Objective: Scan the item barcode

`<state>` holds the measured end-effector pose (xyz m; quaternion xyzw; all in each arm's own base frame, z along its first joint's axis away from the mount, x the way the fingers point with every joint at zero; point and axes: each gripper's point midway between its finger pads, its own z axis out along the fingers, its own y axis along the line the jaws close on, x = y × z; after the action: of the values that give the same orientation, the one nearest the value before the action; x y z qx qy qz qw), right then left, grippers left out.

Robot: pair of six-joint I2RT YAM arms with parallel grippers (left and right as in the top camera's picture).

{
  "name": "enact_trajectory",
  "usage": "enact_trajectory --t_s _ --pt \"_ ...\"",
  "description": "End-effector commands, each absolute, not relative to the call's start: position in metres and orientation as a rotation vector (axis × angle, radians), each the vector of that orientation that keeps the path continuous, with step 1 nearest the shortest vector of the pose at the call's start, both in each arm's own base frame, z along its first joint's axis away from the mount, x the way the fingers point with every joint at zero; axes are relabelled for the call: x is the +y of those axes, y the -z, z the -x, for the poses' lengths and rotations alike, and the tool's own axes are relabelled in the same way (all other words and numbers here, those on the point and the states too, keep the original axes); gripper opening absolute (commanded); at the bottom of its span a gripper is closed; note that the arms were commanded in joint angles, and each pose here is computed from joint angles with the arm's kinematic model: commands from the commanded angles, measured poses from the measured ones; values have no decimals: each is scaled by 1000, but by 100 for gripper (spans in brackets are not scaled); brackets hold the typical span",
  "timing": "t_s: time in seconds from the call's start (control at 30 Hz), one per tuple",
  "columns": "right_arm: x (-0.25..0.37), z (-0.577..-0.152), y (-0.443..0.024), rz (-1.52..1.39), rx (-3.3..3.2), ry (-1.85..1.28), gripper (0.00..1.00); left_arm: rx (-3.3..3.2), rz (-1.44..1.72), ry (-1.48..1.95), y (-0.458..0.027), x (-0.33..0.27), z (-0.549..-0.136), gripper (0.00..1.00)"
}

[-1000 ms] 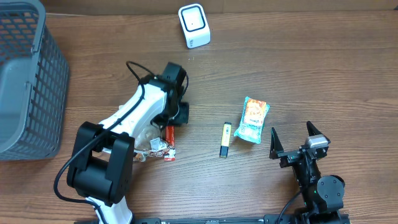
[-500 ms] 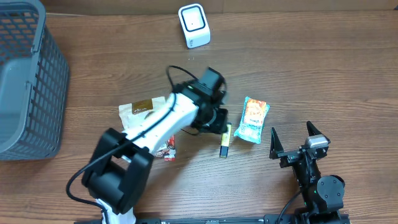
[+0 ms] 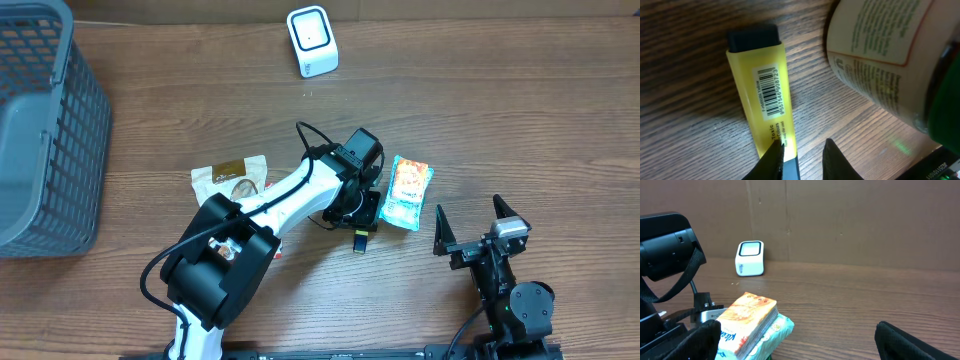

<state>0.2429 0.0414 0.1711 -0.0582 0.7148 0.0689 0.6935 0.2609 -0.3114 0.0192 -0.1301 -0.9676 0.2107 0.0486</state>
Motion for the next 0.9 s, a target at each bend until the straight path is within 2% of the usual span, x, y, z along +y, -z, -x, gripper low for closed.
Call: enact_trajectory --t_s 0.0,0.33,0.47,0.53,0.73,0.87 --pt "38 -244 -170 120 1592 -138 100 -2941 335 -578 -5 -299 -264 18" --pt "38 -244 -170 120 1592 -138 100 -2928 284 -534 -4 -276 -270 23" --pt "38 -244 -170 120 1592 -138 100 -2936 259 -553 -14 -273 -280 13" --pt "38 -244 -170 121 1592 -138 100 -2927 233 -602 -26 -274 -287 4" --pt "38 -244 -170 120 1592 -138 100 -2810 234 -905 -57 -302 -290 4" --pt "38 -244 -169 121 1592 -138 100 -2783 262 -918 -52 -309 -279 4"
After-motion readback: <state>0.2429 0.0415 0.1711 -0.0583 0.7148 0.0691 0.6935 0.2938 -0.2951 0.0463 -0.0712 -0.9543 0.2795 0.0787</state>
